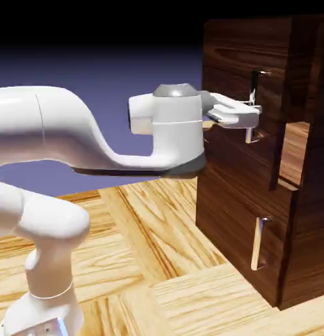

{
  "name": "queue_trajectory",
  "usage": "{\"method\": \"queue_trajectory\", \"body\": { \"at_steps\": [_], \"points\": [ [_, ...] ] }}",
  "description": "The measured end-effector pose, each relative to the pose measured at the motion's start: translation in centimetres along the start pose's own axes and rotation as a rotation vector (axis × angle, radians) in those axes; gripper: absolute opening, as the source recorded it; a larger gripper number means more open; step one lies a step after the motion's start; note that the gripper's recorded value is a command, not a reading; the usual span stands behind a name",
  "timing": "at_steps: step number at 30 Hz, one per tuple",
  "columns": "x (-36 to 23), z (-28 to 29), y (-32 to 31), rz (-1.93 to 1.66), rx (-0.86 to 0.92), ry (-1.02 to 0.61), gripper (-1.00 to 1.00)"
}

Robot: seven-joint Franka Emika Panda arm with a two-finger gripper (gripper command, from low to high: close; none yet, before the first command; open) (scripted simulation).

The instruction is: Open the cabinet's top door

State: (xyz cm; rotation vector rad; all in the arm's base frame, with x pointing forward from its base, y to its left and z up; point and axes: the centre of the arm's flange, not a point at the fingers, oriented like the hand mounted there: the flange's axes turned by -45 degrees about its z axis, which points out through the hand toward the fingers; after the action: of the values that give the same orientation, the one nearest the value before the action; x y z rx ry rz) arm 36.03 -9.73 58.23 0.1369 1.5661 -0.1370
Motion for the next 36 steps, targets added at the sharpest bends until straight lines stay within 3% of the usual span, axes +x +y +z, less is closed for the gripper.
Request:
{"method": "queue_trajectory", "body": {
  "at_steps": [16,36],
  "points": [
    [0.0,-12.5,6.9,-0.001,0.329,0.0,-1.0],
    [0.0,-22.9,18.7,0.0,0.69,0.0,-1.0]
  ]
}}
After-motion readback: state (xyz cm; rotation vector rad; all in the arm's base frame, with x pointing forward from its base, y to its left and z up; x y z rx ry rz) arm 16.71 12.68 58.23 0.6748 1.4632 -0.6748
